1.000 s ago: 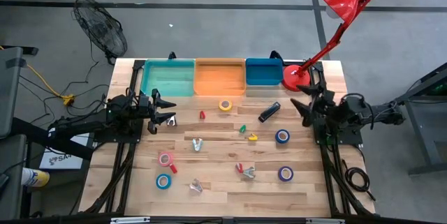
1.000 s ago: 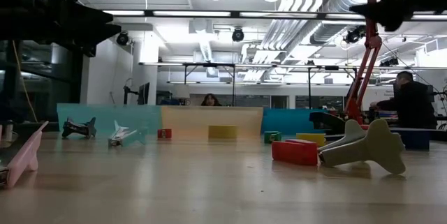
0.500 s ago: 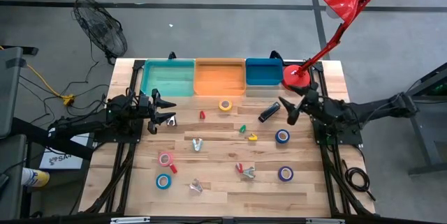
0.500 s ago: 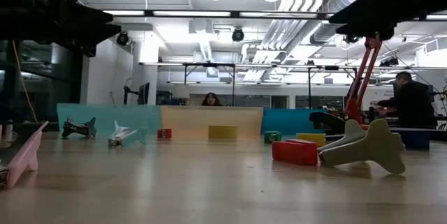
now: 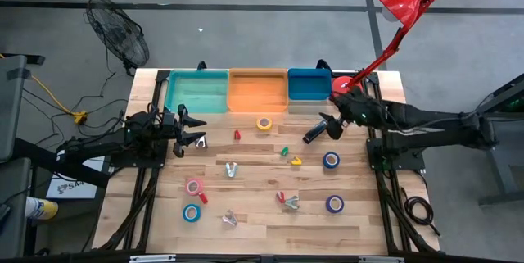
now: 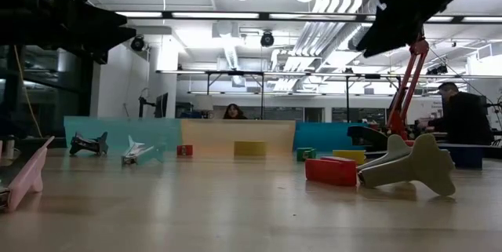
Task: Pick and place Stapler, Stapler remover, tape
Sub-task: Put the black stapler into the orange bin
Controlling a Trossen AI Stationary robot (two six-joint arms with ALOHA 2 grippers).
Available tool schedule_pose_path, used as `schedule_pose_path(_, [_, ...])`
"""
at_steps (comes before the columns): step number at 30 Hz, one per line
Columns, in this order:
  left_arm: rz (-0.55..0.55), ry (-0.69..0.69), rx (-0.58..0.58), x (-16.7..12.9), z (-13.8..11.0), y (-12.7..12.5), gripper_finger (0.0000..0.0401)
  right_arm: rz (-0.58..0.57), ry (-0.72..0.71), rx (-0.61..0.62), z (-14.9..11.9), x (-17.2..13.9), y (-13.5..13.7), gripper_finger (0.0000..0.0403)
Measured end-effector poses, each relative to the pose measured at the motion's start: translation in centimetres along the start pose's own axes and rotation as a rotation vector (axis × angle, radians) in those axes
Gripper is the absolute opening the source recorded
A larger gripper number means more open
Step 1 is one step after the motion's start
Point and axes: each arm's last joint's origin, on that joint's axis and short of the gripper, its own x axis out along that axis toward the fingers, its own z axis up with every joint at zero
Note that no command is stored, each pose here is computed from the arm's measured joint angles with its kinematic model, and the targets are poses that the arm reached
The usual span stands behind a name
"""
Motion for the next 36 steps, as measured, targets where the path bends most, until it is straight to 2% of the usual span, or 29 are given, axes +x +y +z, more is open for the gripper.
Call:
schedule_pose_path(3, [0.0, 0.0, 0.0, 0.0, 0.0, 0.0, 0.0177, 0.026, 0.091, -0.01, 0.3, 1.1, -0.7, 0.0307])
schedule_pose_path(14, [0.0, 0.0, 0.0, 0.0, 0.0, 0.0, 0.0177, 0.168, 0.353, -0.294, -1.3, 6.8, -2.4, 0.0307])
schedule_pose_path(20, [0.0, 0.0, 0.0, 0.0, 0.0, 0.0, 0.0177, 0.247, 0.464, -0.383, -2.6, 9.1, -2.1, 0.0307])
schedule_pose_path(31, [0.0, 0.0, 0.0, 0.0, 0.0, 0.0, 0.0177, 0.321, 0.539, -0.429, -3.6, 9.8, -1.9, 0.0307])
schedule_pose_path(36, [0.0, 0.0, 0.0, 0.0, 0.0, 0.0, 0.0177, 0.343, 0.524, -0.538, -3.6, 9.8, -1.9, 0.0307])
